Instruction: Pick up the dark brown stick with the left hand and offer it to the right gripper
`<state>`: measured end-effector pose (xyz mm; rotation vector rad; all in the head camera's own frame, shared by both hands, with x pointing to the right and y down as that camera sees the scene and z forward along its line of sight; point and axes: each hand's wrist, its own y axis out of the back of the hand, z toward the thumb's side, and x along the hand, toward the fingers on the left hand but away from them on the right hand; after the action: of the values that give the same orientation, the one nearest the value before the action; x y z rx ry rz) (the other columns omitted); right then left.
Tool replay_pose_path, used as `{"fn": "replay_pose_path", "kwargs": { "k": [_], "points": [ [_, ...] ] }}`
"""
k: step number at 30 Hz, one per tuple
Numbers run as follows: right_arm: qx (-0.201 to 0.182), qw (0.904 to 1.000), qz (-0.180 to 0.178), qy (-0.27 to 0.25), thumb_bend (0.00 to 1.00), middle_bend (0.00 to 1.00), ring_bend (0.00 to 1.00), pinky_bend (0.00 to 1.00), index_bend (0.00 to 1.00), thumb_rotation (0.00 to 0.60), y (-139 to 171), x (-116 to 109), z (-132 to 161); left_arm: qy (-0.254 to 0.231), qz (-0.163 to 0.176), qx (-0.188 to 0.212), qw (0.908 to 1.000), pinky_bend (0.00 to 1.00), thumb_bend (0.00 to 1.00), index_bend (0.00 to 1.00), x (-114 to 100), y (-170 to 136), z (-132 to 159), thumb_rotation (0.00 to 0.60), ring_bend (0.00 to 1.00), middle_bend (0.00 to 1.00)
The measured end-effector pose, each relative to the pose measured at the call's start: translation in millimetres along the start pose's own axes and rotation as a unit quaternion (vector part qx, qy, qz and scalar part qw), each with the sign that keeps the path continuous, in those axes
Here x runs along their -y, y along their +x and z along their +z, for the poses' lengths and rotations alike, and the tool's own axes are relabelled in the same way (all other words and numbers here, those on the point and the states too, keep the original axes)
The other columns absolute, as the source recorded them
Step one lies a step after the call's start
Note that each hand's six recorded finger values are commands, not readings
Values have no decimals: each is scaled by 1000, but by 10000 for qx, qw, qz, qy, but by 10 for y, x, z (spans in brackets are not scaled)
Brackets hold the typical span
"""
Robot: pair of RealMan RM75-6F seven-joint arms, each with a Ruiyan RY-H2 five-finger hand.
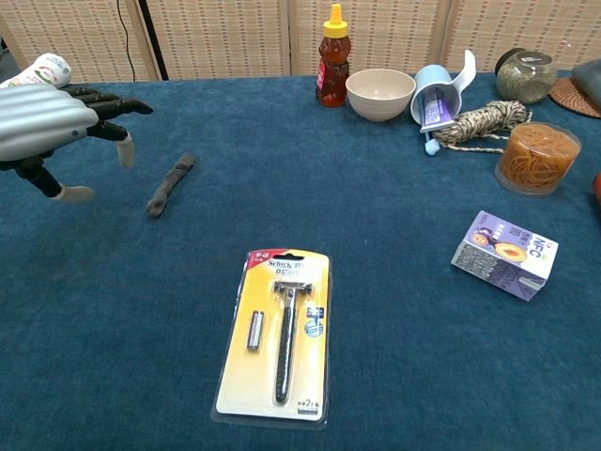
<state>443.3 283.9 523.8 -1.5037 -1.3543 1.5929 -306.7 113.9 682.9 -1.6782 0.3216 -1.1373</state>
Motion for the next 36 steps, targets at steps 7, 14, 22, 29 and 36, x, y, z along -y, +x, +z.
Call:
{"fn": "replay_pose_path", "kwargs": {
  "k": [7,14,22,29,36],
  "points": [
    [78,10000,9,1,385,90,107,0,233,600,21,9,-32,147,-58,24,9999,77,264,420,118,205,124,600,45,43],
    [106,9999,45,9,385,90,108,0,233,600,11,26,-45,155,-74,48,9998,76,264,434,203,381,252,600,50,52],
    [186,9998,21,1,385,90,110,0,233,600,39,6,-100,87,-115,-5,9999,76,264,443,256,472,285,600,51,58],
    [221,9998,-8,-9,385,90,113,0,233,600,64,-11,-132,56,-112,-53,9999,77,264,478,300,518,307,600,63,84],
    [226,9997,-13,-2,385,90,114,0,233,600,79,-23,-145,68,-123,-112,9998,77,266,489,328,597,328,600,66,92]
  ]
}}
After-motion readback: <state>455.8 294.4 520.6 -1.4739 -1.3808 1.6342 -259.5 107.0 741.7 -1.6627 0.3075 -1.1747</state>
